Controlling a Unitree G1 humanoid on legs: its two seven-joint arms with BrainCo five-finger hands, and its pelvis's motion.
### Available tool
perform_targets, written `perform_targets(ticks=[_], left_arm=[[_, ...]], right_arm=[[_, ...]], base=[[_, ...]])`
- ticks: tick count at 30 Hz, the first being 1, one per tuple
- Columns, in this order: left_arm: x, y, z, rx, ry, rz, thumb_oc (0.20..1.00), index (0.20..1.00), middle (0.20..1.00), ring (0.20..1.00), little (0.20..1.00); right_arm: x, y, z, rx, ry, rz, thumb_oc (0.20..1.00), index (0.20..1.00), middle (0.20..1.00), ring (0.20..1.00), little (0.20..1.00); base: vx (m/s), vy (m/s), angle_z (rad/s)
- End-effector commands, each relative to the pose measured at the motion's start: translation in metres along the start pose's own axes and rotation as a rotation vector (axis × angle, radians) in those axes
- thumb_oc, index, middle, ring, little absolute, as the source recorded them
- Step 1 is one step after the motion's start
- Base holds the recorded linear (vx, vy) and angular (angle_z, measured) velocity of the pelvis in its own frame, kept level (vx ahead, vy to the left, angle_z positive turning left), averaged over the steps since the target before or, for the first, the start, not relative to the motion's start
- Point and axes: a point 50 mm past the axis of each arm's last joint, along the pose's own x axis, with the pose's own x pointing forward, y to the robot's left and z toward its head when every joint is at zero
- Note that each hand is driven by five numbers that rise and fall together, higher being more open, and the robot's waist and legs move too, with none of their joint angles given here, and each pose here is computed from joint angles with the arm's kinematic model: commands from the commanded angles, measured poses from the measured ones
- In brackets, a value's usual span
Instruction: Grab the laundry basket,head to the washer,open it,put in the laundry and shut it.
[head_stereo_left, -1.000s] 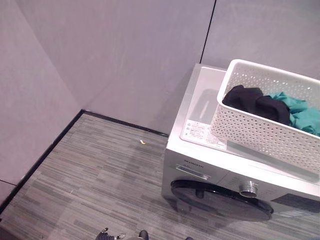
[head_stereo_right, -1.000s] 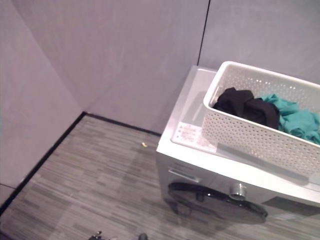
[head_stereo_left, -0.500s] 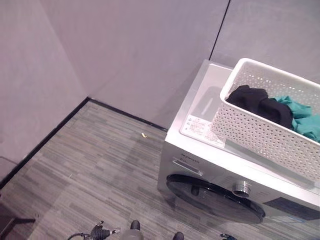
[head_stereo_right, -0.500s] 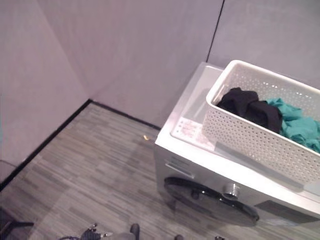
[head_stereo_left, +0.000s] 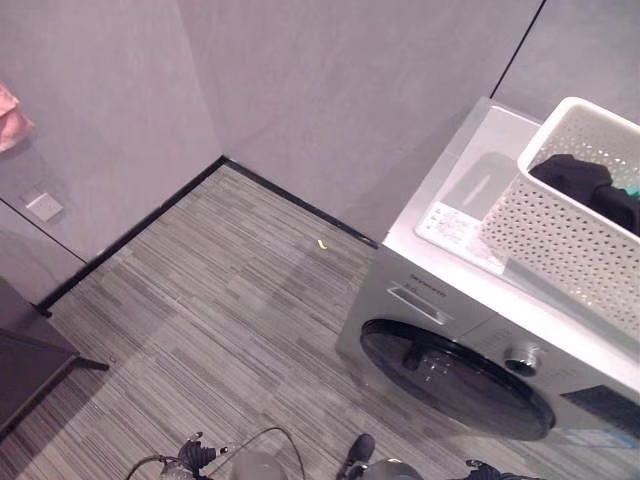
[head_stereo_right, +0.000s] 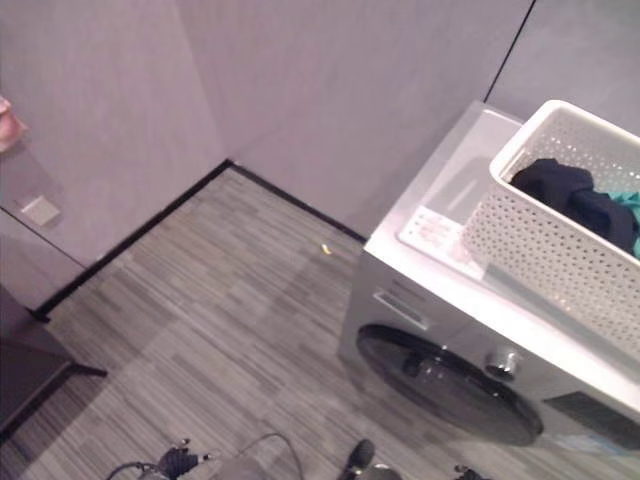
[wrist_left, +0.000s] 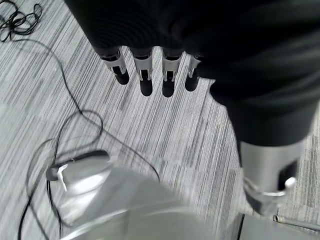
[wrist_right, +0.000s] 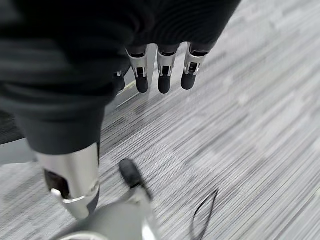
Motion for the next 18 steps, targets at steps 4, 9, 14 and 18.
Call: perform_targets(ticks=[4, 9, 14, 18], left_arm=[[-0.001, 0.002, 0.010, 0.090, -0.079, -0.014, 1.000, 1.000, 1.000, 1.000, 1.000], [-0.002, 0.013, -0.003, 0.141, -0.035, 0.005, 1.000, 1.000, 1.000, 1.000, 1.000], [-0.003, 0.022, -0.012, 0.105, -0.002, 0.036, 1.000, 1.000, 1.000, 1.000, 1.000], [-0.005, 0.024, -0.019, 0.099, 0.008, 0.040, 1.000, 1.000, 1.000, 1.000, 1.000]], right_arm=[[0.001, 0.010, 0.004, -0.011, 0.015, 0.027, 1.000, 1.000, 1.000, 1.000, 1.000], [0.002, 0.003, 0.028, -0.037, -0.054, 0.011, 1.000, 1.000, 1.000, 1.000, 1.000], [0.001, -0.018, 0.039, 0.022, -0.095, -0.059, 1.000, 1.000, 1.000, 1.000, 1.000], [0.000, -0.025, 0.040, 0.002, -0.103, -0.083, 1.000, 1.000, 1.000, 1.000, 1.000]], base=[[-0.27, 0.536, 0.44], [-0.24, 0.319, -0.32], [-0.20, 0.150, -0.15], [-0.19, 0.049, -0.13]])
